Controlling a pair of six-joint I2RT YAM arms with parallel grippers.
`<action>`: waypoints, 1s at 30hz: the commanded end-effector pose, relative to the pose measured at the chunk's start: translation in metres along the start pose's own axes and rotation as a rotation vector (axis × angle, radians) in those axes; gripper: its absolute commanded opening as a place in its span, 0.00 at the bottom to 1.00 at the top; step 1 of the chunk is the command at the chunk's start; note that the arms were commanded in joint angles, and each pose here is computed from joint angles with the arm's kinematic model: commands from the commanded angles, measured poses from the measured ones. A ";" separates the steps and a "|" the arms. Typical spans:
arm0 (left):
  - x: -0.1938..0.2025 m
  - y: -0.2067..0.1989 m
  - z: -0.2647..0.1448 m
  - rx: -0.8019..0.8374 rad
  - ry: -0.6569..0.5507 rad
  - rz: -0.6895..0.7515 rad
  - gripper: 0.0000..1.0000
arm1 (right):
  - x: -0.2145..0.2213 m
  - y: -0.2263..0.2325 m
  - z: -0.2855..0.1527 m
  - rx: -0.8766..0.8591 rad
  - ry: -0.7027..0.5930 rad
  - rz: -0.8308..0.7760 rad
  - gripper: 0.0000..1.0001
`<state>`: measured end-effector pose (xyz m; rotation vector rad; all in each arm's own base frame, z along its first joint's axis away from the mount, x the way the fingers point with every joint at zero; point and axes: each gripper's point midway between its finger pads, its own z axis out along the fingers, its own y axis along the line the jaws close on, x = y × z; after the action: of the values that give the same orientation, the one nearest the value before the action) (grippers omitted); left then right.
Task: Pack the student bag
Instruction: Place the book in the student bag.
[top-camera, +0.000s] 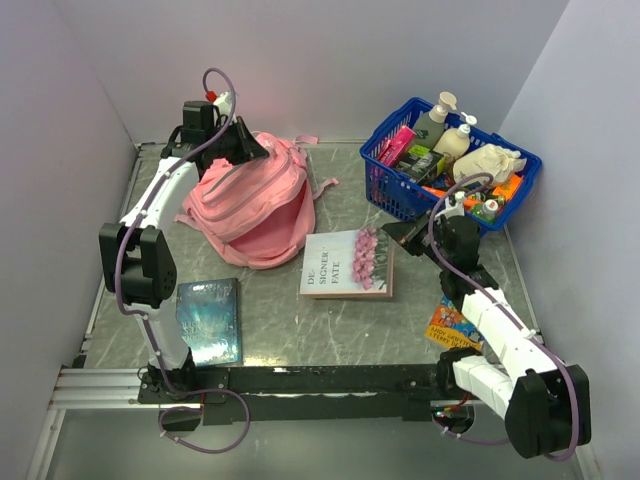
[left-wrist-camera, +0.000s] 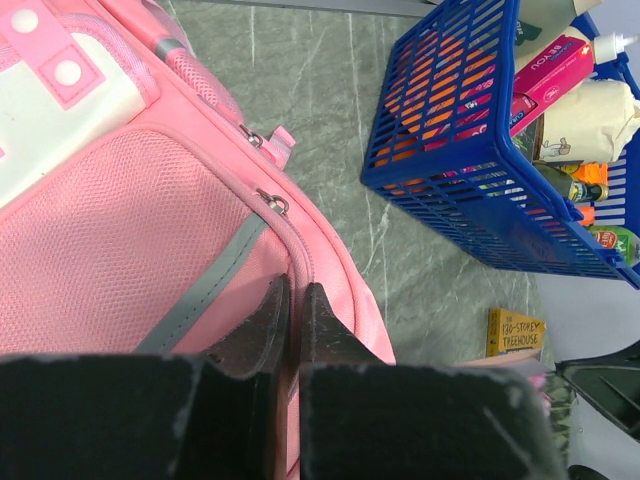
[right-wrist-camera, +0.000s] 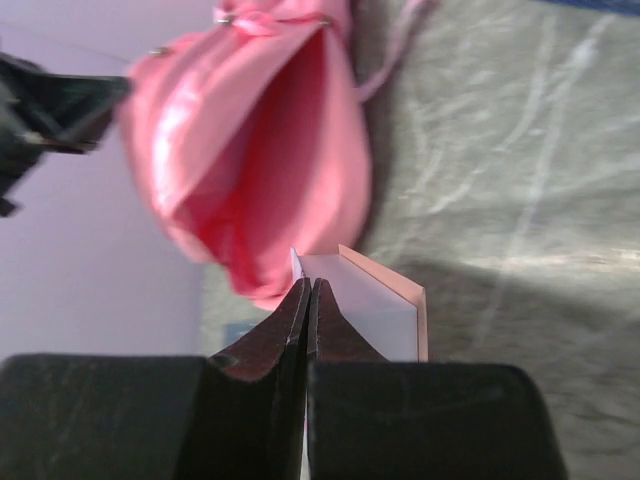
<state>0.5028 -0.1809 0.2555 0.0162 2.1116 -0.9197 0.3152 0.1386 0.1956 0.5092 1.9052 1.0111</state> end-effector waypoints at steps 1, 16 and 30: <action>-0.041 -0.051 -0.027 0.110 -0.114 0.062 0.01 | -0.025 0.059 -0.003 -0.172 -0.014 0.068 0.00; -0.046 -0.095 -0.046 0.228 -0.084 0.026 0.01 | -0.041 0.088 0.068 -0.236 0.002 0.204 0.00; -0.058 -0.133 -0.070 0.363 -0.075 -0.024 0.01 | -0.073 0.095 0.150 -0.242 -0.227 0.365 0.00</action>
<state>0.4796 -0.2089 0.3027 -0.0043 2.1126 -1.1575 0.4490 0.2150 0.2070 0.7682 1.7766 1.2823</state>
